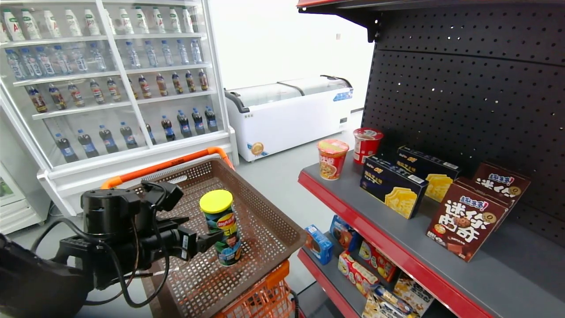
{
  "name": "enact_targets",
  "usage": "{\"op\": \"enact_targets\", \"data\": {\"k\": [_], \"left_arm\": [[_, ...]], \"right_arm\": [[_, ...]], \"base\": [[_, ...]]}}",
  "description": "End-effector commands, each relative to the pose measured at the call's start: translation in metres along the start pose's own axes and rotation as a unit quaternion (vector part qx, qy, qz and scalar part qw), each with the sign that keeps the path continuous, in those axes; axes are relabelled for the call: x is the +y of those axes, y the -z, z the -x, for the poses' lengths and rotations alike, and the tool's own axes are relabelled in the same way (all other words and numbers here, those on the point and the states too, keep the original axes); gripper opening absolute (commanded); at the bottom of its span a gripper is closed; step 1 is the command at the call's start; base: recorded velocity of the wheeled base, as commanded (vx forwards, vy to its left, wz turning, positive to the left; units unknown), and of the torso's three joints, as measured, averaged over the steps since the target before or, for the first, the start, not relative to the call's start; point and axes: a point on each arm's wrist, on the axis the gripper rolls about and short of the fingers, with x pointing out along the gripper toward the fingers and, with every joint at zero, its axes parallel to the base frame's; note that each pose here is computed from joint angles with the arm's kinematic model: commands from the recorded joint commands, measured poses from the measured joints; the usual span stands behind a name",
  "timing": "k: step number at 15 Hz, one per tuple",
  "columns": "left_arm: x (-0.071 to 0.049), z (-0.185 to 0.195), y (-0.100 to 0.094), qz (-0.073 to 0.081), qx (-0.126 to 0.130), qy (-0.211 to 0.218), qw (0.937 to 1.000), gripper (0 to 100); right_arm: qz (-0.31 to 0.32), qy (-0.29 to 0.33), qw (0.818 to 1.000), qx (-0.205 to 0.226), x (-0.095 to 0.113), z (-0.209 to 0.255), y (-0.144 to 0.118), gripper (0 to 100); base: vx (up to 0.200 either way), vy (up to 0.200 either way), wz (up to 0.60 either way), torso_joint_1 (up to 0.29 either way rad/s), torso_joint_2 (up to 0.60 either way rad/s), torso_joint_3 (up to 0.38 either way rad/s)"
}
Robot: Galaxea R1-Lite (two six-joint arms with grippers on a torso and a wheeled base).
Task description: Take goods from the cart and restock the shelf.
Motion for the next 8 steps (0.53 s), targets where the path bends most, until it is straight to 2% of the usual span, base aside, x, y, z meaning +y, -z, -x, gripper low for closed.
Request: {"op": "enact_targets", "data": {"k": [1, 5, 8], "left_arm": [[0.008, -0.029, 0.010, 0.004, 0.025, 0.005, 0.9997, 100], [0.012, -0.051, 0.012, 0.003, 0.026, 0.008, 0.9996, 100], [0.014, -0.065, 0.011, -0.009, 0.011, 0.027, 0.9995, 100]], "right_arm": [[0.000, 0.000, 1.000, 0.000, 0.000, 0.000, 0.000, 100], [0.000, 0.000, 1.000, 0.000, 0.000, 0.000, 0.000, 100], [0.000, 0.001, 1.000, 0.000, 0.000, 0.000, 0.000, 100]], "base": [[0.000, 0.000, 0.00, 0.000, 0.00, 0.000], [0.000, 0.000, 0.00, 0.000, 0.00, 0.000], [0.000, 0.000, 0.00, 0.000, 0.00, 0.000]]}}
